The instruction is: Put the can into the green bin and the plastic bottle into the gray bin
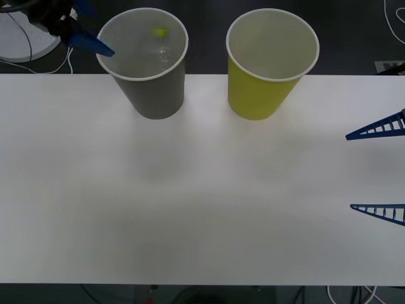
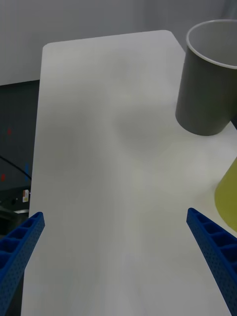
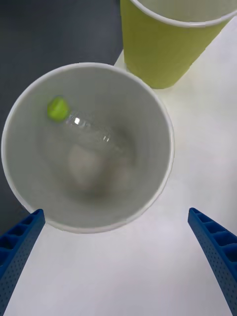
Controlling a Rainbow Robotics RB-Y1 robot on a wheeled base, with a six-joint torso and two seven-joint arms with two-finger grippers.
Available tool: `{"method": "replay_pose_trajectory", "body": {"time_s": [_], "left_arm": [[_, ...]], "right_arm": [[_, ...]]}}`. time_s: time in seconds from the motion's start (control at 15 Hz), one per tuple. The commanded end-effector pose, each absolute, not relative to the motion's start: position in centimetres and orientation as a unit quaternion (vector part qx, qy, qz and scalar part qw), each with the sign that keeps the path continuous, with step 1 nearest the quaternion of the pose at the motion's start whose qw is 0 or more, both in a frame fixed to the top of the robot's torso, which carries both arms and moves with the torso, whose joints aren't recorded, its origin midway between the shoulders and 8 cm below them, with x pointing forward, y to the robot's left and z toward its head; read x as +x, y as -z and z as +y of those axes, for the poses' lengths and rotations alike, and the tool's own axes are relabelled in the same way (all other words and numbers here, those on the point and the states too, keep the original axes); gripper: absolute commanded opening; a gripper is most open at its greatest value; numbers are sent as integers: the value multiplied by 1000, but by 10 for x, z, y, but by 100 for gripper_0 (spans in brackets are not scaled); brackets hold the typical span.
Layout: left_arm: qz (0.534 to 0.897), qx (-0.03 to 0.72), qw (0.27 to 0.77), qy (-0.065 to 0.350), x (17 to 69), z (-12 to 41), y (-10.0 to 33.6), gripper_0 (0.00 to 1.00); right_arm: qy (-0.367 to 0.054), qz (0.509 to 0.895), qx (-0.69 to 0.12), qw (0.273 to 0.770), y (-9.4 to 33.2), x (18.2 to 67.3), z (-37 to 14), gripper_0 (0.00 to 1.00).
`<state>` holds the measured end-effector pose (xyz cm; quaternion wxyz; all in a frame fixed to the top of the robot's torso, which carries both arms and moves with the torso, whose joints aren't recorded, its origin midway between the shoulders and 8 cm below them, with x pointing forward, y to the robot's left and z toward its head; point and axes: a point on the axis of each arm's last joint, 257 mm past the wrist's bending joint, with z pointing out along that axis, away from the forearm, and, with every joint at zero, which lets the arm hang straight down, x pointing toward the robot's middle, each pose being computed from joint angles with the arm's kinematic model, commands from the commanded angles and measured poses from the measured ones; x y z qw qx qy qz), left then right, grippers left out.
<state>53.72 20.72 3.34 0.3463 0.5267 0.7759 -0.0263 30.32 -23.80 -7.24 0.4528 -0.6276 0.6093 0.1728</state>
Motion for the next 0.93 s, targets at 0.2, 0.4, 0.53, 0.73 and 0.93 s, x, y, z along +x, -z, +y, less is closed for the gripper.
{"method": "replay_pose_trajectory", "body": {"time_s": [0.2,0.4,0.53,0.73,0.93], "left_arm": [[772,521,358,69,503,230,-11,100],[758,533,367,82,484,249,4,100],[748,547,367,82,474,263,18,100],[730,566,375,80,464,278,34,100],[712,584,382,82,450,285,49,100]], "right_arm": [[-173,609,-628,453,72,303,-238,100],[-173,609,-628,453,72,303,-238,100],[-173,609,-628,453,72,303,-238,100],[-173,609,-628,453,72,303,-238,100],[-173,609,-628,453,72,303,-238,100]]}}
